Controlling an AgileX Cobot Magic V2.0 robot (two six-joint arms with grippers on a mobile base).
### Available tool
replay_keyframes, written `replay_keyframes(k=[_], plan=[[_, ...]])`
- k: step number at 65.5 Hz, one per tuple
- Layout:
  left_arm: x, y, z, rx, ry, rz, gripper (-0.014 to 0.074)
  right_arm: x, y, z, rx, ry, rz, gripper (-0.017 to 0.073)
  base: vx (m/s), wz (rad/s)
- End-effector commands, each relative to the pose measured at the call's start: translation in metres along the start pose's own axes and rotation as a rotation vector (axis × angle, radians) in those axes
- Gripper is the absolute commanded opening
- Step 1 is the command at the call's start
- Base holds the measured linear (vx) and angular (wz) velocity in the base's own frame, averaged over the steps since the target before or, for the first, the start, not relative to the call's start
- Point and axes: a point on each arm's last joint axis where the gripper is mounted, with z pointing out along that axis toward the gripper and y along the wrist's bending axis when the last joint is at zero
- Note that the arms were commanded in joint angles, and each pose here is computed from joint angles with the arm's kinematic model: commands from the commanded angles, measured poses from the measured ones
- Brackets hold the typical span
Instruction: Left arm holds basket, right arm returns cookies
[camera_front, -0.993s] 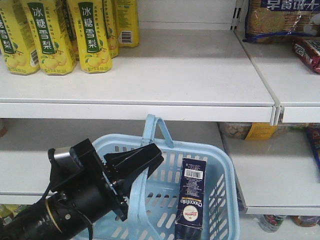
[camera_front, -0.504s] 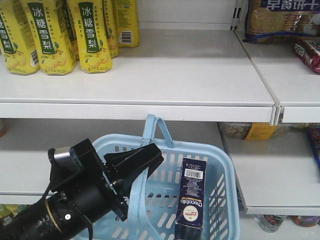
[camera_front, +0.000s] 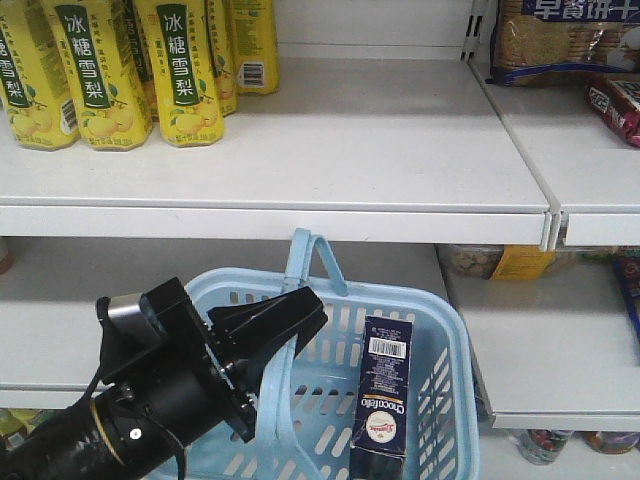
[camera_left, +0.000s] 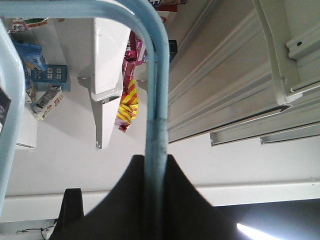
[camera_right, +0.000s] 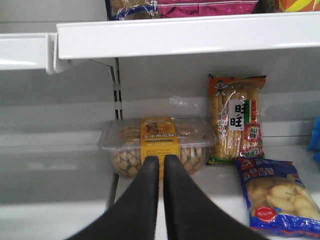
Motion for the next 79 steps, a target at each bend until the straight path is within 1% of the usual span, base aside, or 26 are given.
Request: replay_keyframes(k=[1, 11, 21, 38, 46, 49, 54, 67, 79], plan=[[0.004, -0.04, -0.002, 0.338, 0.034, -0.002, -0.0003, -0.006, -0.001, 0.0, 0.001, -0.117, 0.046, -0.0006, 0.0, 0.0], [0.004, -0.04, -0.002, 0.338, 0.034, -0.002, -0.0003, -0.013, -0.001, -0.001, 0.002, -0.197, 0.046, -0.0006, 0.0, 0.0], [0.004, -0.04, -0.002, 0.338, 0.034, -0.002, -0.0003, -0.027, -0.001, -0.005, 0.003, -0.311, 0.046, -0.0006, 0.0, 0.0], [0.004, -0.04, -0.002, 0.338, 0.034, -0.002, -0.0003, -0.065, 0.001, -0.015, -0.005, -0.425, 0.044, -0.0006, 0.0, 0.0], [0.004, -0.04, -0.002, 0.338, 0.034, -0.002, -0.0003, -0.087, 0.002, -0.019, -0.006, -0.474, 0.024, -0.0006, 0.0, 0.0], [0.004, -0.04, -0.002, 0.338, 0.034, -0.002, -0.0003, -0.096, 0.003, -0.02, -0.005, -0.489, 0.003, -0.0006, 0.0, 0.0], [0.004, -0.04, -0.002, 0.338, 0.034, -0.002, -0.0003, -0.111, 0.004, -0.021, -0.001, -0.506, -0.014, -0.0006, 0.0, 0.0], [0.004, -0.04, -0.002, 0.338, 0.034, -0.002, -0.0003, -0.156, 0.006, -0.017, -0.002, -0.539, -0.013, -0.0006, 0.0, 0.0], [0.004, -0.04, -0.002, 0.338, 0.034, -0.002, -0.0003, -0.2, 0.008, -0.004, -0.005, -0.524, -0.015, -0.0006, 0.0, 0.0]])
